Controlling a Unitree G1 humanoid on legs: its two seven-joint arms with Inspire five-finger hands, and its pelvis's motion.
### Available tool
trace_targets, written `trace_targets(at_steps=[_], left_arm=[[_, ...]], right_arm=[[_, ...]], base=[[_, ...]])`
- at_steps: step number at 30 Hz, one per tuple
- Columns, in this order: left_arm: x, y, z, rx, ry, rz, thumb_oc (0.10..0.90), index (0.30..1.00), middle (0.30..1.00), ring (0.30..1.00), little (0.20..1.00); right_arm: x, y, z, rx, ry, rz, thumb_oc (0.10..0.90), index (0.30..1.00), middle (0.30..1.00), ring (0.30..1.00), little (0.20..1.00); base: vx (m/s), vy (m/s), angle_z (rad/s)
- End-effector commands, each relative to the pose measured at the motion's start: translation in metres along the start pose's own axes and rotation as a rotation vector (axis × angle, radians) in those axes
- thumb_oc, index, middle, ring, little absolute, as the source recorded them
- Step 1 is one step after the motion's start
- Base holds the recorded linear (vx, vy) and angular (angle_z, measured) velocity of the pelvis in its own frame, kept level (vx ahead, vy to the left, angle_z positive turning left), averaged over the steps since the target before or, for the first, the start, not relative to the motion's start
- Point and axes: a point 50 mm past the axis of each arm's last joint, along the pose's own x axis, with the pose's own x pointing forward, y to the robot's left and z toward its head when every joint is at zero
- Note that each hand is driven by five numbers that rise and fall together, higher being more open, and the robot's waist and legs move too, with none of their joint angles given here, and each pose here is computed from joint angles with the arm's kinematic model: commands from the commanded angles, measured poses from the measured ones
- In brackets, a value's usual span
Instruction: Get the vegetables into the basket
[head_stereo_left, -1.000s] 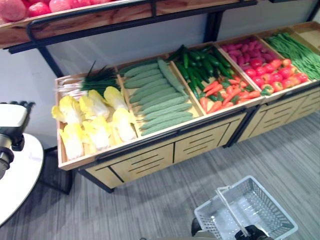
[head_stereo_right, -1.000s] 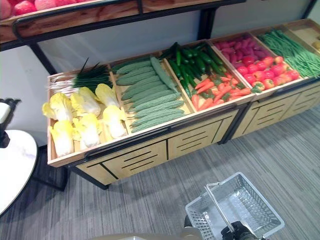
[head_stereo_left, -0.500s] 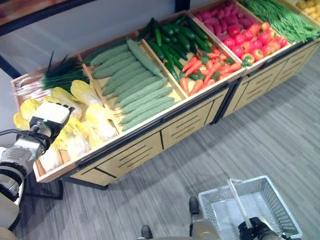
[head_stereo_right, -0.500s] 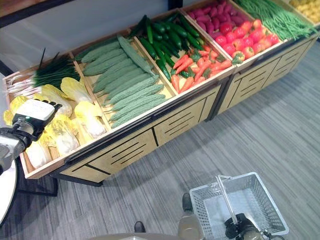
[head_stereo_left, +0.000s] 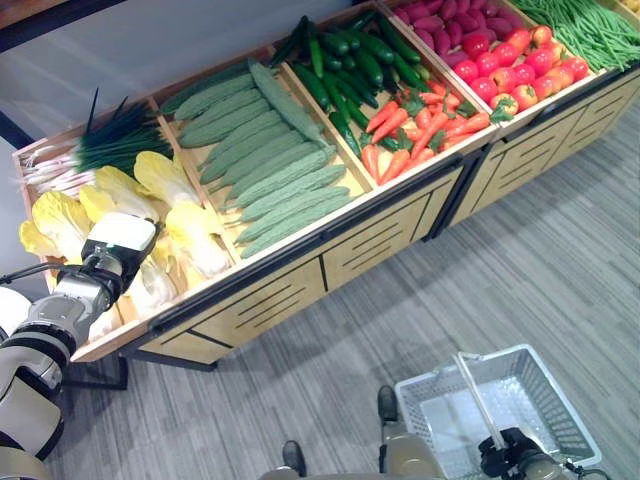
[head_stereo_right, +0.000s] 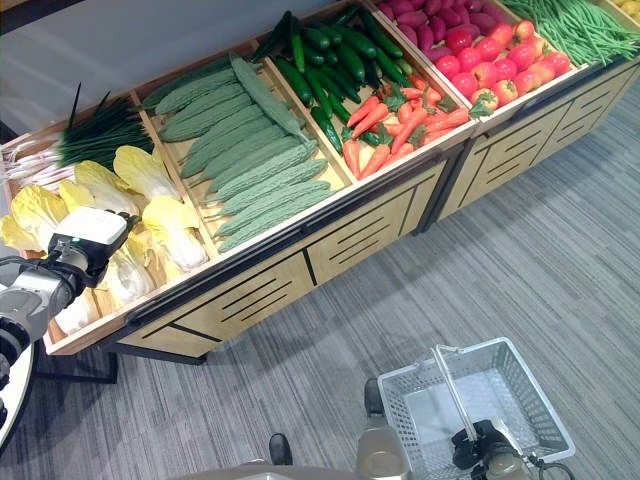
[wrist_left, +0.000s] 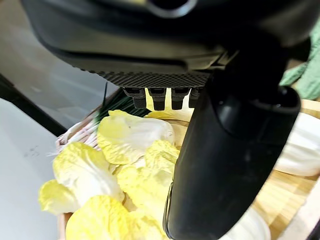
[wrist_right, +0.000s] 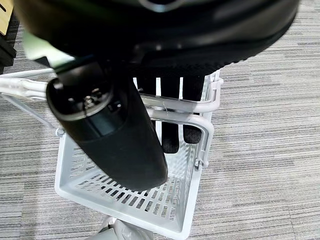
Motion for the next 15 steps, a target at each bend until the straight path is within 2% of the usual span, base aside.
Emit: trace_targets(at_steps=[1,7,15], left_arm=[[-0.009,0.036,-0.07,-0.049,0.29,0.117,0.9,1.0,1.0,1.0,1.0],[-0.007,0.024,-0.067,-0.085,0.313,0.065,0.9,1.0,1.0,1.0,1.0],[-0.004,0.032,-0.064,-0.088,0.299,0.086,0.9,1.0,1.0,1.0,1.0]], right_arm=[[-0.001,0.005,-0.004,-0.032,0.009,0.019,0.4,0.3,0.3,0.3,0.3],[0.0,0.002,-0.002,-0.038,0.014,0.013,0.4,0.3,0.3,0.3,0.3],[0.0,-0.002,0.001,-0.042,0.01,0.001,0.4,0.3,0.3,0.3,0.3]], base=[[0.0,0.0,0.0],[-0.04,-0.005,0.0],[-0.04,0.007,-0.01]])
